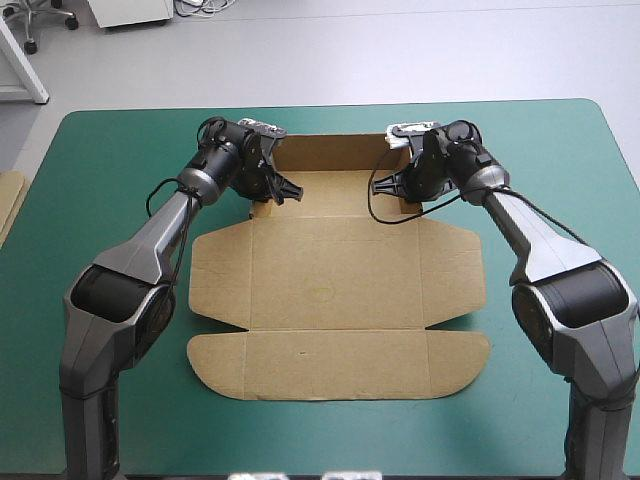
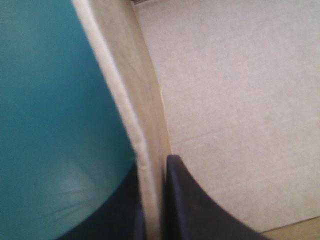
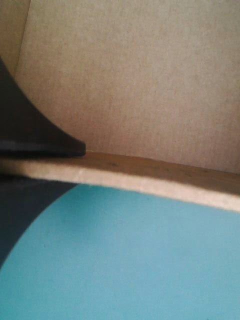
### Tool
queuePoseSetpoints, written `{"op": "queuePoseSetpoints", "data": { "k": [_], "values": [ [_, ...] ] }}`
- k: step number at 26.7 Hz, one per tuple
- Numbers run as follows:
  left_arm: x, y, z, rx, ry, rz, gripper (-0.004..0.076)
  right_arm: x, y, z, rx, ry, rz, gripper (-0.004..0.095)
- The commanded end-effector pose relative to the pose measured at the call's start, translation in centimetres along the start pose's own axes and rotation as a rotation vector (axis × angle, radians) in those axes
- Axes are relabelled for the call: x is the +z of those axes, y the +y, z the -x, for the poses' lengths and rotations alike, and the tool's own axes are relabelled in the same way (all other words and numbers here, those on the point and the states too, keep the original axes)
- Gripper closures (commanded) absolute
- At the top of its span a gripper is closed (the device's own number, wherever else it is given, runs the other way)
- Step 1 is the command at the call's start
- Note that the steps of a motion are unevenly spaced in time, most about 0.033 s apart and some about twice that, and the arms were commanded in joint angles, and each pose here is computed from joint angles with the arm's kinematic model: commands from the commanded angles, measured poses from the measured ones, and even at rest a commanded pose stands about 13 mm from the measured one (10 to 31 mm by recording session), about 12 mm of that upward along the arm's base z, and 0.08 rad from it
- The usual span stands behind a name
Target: Fold the box
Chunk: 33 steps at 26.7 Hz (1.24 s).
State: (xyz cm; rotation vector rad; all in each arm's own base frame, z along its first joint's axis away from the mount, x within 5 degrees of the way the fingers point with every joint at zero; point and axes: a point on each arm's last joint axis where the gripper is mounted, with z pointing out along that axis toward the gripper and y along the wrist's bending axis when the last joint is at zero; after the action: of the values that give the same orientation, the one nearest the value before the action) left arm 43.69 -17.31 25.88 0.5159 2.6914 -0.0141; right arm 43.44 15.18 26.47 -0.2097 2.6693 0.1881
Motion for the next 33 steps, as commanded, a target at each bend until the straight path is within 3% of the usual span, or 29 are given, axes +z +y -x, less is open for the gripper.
{"op": "queuePoseSetpoints", "data": {
  "k": [1, 8, 12, 14, 19, 21, 22, 24, 33],
  "values": [
    [-1.3, -0.3, 0.6, 0.072, -0.056, 0.006, 0.0734, -2.3, 0.3, 1.0, -0.071, -0.080, 0.011, 0.0906],
    [-0.9, -0.6, 0.5, 0.066, -0.039, -0.020, 0.0734, -2.3, 0.3, 1.0, -0.076, -0.082, 0.011, 0.0905],
    [-1.1, -0.4, 0.2, 0.067, -0.016, -0.016, 0.0705, -2.8, 0.4, 1.3, -0.075, -0.092, 0.016, 0.0827],
    [-1.3, -0.4, 0.2, 0.066, -0.012, -0.016, 0.0628, -3.4, 0.4, 1.7, -0.069, -0.107, 0.025, 0.0743],
    [-2.3, -0.3, 0.4, 0.065, -0.031, -0.015, 0.0283, -5.1, 0.7, 2.6, -0.065, -0.137, 0.040, 0.0551],
    [-2.6, -0.3, 0.6, 0.064, -0.039, -0.015, 0.0212, -5.5, 0.7, 2.7, -0.067, -0.137, 0.039, 0.0481],
    [-3.0, -0.4, 0.7, 0.060, -0.041, -0.022, 0.0209, -5.6, 0.7, 2.7, -0.068, -0.130, 0.036, 0.0420],
    [-3.9, -0.3, 1.0, 0.056, -0.057, -0.028, 0.0209, -6.0, 0.6, 2.8, -0.076, -0.126, 0.021, 0.0388],
    [-8.6, -0.1, 1.6, 0.046, -0.185, -0.033, 0.0209, -8.9, 0.6, 3.8, -0.093, -0.169, -0.007, 0.0386]
  ]
}}
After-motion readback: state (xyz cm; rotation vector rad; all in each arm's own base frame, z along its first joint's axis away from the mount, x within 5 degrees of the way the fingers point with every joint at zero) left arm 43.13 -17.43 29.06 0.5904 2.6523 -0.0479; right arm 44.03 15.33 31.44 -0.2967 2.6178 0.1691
